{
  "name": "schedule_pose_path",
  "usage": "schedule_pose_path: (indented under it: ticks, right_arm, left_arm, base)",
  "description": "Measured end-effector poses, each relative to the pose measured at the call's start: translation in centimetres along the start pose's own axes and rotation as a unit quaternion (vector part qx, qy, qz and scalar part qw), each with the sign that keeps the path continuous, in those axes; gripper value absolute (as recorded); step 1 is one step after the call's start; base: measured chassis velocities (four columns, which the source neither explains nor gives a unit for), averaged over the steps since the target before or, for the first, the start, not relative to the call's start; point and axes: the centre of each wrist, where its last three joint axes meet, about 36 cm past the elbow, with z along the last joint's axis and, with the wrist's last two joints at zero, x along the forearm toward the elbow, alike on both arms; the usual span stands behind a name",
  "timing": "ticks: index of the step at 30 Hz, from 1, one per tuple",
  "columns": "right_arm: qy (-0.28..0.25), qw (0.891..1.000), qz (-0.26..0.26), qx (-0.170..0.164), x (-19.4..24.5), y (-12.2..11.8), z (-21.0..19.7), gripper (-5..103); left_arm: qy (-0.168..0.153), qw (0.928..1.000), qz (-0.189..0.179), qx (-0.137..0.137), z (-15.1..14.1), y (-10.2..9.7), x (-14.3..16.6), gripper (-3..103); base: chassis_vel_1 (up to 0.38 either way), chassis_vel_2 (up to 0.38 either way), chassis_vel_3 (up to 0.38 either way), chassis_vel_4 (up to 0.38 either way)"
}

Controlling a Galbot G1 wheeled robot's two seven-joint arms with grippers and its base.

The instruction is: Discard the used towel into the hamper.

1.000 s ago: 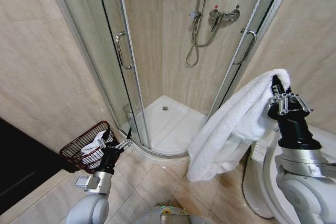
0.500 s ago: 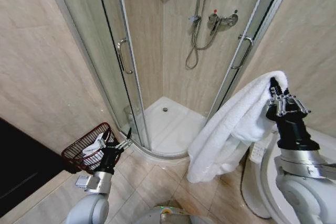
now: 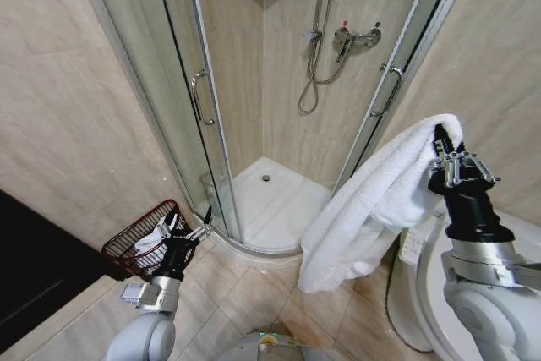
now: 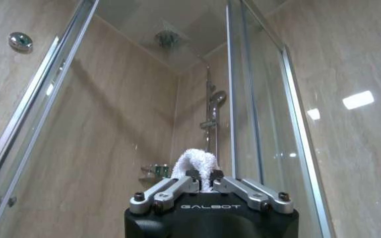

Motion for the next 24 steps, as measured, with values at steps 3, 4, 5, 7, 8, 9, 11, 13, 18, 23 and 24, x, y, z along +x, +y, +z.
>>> schedule_pose_path:
  ticks: [3, 4, 5, 7, 8, 9, 11, 13, 18, 23, 24]
  right_arm:
    - [0.001, 1.000, -0.002, 0.000, 0.07, 0.09, 0.08, 5]
    - [0.002, 1.000, -0.002, -0.001, 0.11, 0.14, 0.12, 5]
    - [0.002, 1.000, -0.002, -0.001, 0.11, 0.14, 0.12, 5]
    - [0.003, 1.000, -0.003, -0.001, 0.14, 0.18, 0.15, 5]
    - [0.003, 1.000, -0.003, -0.001, 0.14, 0.18, 0.15, 5]
    - [0.003, 1.000, -0.003, -0.001, 0.14, 0.18, 0.15, 5]
    - [0.003, 1.000, -0.003, -0.001, 0.14, 0.18, 0.15, 5]
    - [0.003, 1.000, -0.003, -0.001, 0.14, 0.18, 0.15, 5]
    - [0.003, 1.000, -0.003, 0.000, 0.15, 0.16, 0.14, 5]
    - [0.004, 1.000, -0.002, 0.001, 0.20, 0.10, 0.12, 5]
    - [0.004, 1.000, -0.002, 0.001, 0.20, 0.10, 0.12, 5]
  left_arm:
    - [0.000, 1.0000, 0.000, 0.000, 0.00, 0.00, 0.00, 100]
    - [0.000, 1.0000, 0.000, 0.000, 0.00, 0.00, 0.00, 100]
    - [0.000, 1.0000, 0.000, 0.000, 0.00, 0.00, 0.00, 100]
    - [0.000, 1.0000, 0.000, 0.000, 0.00, 0.00, 0.00, 100]
    - [0.000, 1.0000, 0.000, 0.000, 0.00, 0.00, 0.00, 100]
    - [0.000, 1.0000, 0.000, 0.000, 0.00, 0.00, 0.00, 100]
    - [0.000, 1.0000, 0.000, 0.000, 0.00, 0.00, 0.00, 100]
    - [0.000, 1.0000, 0.000, 0.000, 0.00, 0.00, 0.00, 100]
    - [0.000, 1.0000, 0.000, 0.000, 0.00, 0.00, 0.00, 100]
    - [0.000, 1.0000, 0.000, 0.000, 0.00, 0.00, 0.00, 100]
    - [0.000, 1.0000, 0.000, 0.000, 0.00, 0.00, 0.00, 100]
  base:
    - [0.000, 0.000, 0.000, 0.000]
    - [0.000, 0.000, 0.000, 0.000]
    - [0.000, 0.000, 0.000, 0.000]
    - [0.000, 0.000, 0.000, 0.000]
    - [0.000, 0.000, 0.000, 0.000]
    - [0.000, 0.000, 0.000, 0.000]
    - [0.000, 0.000, 0.000, 0.000]
    - [0.000, 0.000, 0.000, 0.000]
    - [0.000, 0.000, 0.000, 0.000]
    - [0.000, 0.000, 0.000, 0.000]
    - [0.000, 0.000, 0.000, 0.000]
